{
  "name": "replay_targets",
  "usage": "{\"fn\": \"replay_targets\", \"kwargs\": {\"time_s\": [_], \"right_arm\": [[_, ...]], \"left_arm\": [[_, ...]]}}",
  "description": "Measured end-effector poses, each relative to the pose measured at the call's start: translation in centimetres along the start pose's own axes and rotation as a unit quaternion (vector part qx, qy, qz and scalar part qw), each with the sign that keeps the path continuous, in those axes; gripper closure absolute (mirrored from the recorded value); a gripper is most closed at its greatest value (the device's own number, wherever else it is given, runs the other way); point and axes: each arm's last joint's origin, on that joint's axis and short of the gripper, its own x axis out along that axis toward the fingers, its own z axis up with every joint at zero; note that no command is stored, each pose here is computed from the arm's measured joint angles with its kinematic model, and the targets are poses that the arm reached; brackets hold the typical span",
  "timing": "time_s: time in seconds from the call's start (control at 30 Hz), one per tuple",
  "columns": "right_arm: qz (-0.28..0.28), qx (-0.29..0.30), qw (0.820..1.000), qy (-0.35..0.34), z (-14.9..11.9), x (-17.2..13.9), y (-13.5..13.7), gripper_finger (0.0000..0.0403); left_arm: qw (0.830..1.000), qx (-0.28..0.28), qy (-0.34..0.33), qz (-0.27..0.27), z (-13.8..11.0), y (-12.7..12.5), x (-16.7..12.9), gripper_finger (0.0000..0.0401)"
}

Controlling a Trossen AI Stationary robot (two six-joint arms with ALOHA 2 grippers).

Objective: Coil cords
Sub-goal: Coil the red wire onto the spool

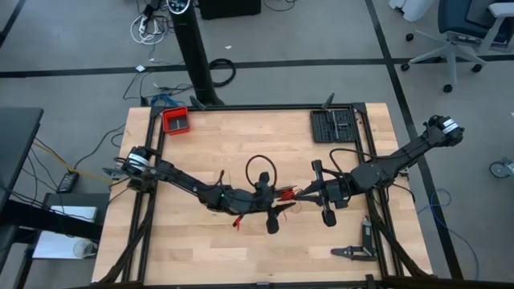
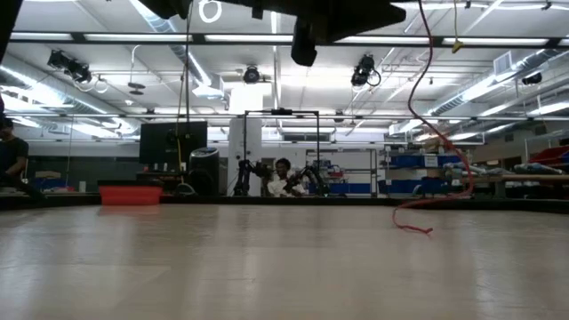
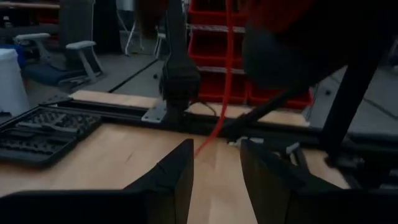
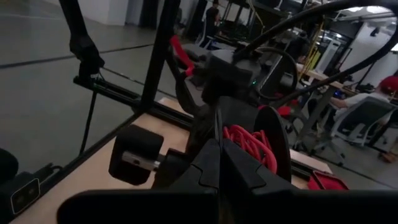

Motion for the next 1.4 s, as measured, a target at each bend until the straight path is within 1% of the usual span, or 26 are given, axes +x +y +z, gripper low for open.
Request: {"fn": "replay_targets", "kwargs": {"time_s": [0.13,0.23,0.37,0.57,0.67,0.8,0.83,1.07,1.2,1.3,1.4], "right_arm": [[-0.007,0.002,1.0,-0.004,0.1,0.0,-0.1,0.0401],[-0.009,0.004,1.0,-0.01,0.2,0.0,-0.1,0.0401],[-0.011,0.006,1.0,-0.016,0.3,0.0,-0.2,0.04],[-0.003,0.017,0.998,-0.061,0.4,-0.1,-0.1,0.04],[-0.007,0.022,0.997,-0.074,-0.3,-0.2,0.1,0.04],[-0.01,0.024,0.997,-0.079,-0.9,-0.3,0.2,0.04],[-0.011,0.026,0.996,-0.083,-0.9,-0.3,0.2,0.04],[-0.014,0.028,0.995,-0.091,-1.0,-0.4,0.2,0.04],[-0.012,0.027,0.996,-0.087,-1.0,-0.5,0.2,0.0401],[-0.014,0.023,0.997,-0.073,-1.1,-0.8,0.1,0.0401],[-0.018,0.027,0.997,-0.066,-0.9,-1.3,-0.2,0.0401]], "left_arm": [[1.0,-0.005,-0.013,-0.009,0.3,0.0,0.0,0.0265],[0.999,-0.013,-0.034,0.005,0.7,0.0,0.0,0.0265],[0.999,-0.015,-0.041,0.017,0.9,0.1,0.0,0.0266],[0.998,-0.034,-0.046,0.03,1.0,0.6,0.2,0.0281],[0.997,-0.038,-0.055,0.034,1.2,0.6,0.2,0.0311],[0.997,-0.038,-0.057,0.037,1.2,0.6,0.2,0.0382],[0.997,-0.039,-0.057,0.037,1.2,0.6,0.2,0.0391],[0.997,-0.035,-0.055,0.037,1.2,0.6,0.2,0.04],[0.998,-0.02,-0.049,0.034,1.0,0.3,0.0,0.04],[0.999,-0.005,-0.04,0.03,1.8,0.0,-0.6,0.0401],[0.999,0.015,-0.012,0.048,3.2,0.0,-1.9,0.0401]]}}
